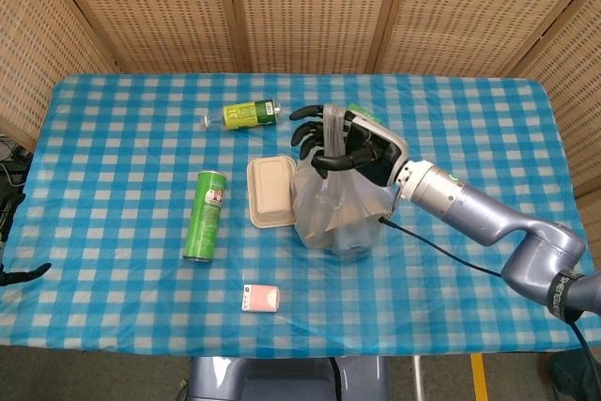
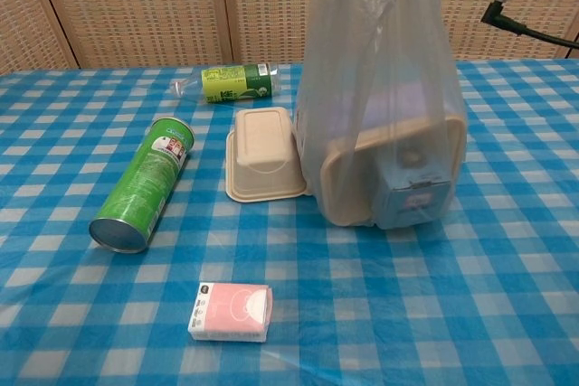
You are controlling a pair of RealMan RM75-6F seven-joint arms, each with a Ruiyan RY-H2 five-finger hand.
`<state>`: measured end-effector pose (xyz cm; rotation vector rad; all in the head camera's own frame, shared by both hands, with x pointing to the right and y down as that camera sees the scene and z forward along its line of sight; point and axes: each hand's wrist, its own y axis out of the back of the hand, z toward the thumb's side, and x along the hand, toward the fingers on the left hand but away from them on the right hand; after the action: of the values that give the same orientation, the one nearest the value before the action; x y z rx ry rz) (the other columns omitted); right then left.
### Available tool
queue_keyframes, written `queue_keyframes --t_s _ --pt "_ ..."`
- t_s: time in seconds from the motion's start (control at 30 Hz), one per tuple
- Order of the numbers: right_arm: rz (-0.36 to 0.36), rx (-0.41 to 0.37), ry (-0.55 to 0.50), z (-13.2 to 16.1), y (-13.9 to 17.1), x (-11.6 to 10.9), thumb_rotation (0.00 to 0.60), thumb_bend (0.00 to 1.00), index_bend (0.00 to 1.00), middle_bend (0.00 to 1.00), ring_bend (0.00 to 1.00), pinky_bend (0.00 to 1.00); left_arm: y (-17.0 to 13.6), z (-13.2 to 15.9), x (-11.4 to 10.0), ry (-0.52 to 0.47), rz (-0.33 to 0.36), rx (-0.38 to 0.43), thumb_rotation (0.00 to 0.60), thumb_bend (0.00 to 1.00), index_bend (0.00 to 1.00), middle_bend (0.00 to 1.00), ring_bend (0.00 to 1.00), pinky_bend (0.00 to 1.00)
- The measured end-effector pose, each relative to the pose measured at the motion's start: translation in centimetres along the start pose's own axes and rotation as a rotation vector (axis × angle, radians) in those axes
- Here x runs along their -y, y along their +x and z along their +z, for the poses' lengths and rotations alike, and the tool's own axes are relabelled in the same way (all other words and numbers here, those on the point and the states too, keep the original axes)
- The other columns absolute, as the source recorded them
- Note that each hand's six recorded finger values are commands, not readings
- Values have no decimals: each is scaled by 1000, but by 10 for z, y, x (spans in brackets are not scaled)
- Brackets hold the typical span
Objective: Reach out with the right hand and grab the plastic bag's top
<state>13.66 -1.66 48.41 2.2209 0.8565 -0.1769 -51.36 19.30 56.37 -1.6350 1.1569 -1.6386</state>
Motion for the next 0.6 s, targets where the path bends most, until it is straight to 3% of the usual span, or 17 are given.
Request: queue_keyframes --t_s 0.1,0.2,0.23,0.37,0.6 --pt "-20 8 17 0 -2 -3 600 6 849 843 852 1000 0 0 0 -1 1 0 600 0 0 0 0 0" --pt "-39 27 61 -2 -3 -5 600 195 961 892 899 1000 0 0 0 -1 0 -1 600 0 0 0 0 0" --pt "-44 34 76 -3 -3 -5 600 302 984 901 909 1000 0 0 0 -1 0 -1 600 0 0 0 0 0" --pt "-71 59 139 -4 -3 -7 600 537 1000 915 922 1000 0 0 0 -1 -1 0 600 0 0 0 0 0" --pt "-120 56 205 -1 -2 -13 600 660 1000 908 925 1000 -1 0 0 -4 0 1 600 0 0 0 0 0"
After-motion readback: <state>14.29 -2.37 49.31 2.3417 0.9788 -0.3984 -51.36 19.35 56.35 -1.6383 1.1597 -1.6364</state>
